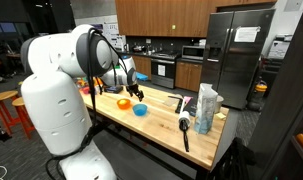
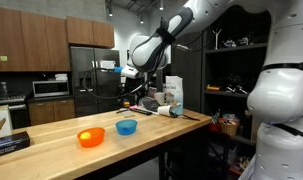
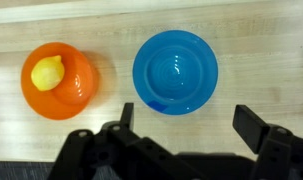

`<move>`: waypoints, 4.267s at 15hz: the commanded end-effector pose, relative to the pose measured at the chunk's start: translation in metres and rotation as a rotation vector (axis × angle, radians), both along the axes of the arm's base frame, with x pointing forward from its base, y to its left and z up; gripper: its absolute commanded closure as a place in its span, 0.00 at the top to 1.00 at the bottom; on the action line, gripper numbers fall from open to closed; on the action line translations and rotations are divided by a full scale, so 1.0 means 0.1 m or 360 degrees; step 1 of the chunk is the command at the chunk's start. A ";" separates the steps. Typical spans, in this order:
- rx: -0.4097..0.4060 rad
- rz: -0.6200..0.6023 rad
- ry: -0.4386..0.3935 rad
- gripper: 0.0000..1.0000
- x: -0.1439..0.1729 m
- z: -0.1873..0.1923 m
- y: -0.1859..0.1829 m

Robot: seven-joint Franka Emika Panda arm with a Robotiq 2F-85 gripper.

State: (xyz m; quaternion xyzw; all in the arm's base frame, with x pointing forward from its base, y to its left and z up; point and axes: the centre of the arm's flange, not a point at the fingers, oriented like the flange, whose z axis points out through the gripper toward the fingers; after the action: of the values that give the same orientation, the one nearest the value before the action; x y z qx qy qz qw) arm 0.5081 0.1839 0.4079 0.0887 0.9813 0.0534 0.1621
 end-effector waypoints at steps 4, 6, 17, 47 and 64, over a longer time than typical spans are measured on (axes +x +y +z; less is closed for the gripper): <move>-0.0141 0.0064 -0.0098 1.00 -0.51 0.38 -0.23; -0.0145 0.0042 -0.0080 1.00 -0.63 0.34 -0.32; -0.0058 0.0050 -0.0029 1.00 -1.03 0.04 -0.48; 0.0001 0.0055 -0.0309 1.00 -0.92 0.15 -0.68; -0.0028 0.0127 -0.0324 1.00 -0.93 0.13 -0.69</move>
State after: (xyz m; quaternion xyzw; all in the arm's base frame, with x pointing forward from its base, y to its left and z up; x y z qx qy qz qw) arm 0.4195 0.1230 0.4154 0.0507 0.9659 0.0570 0.2475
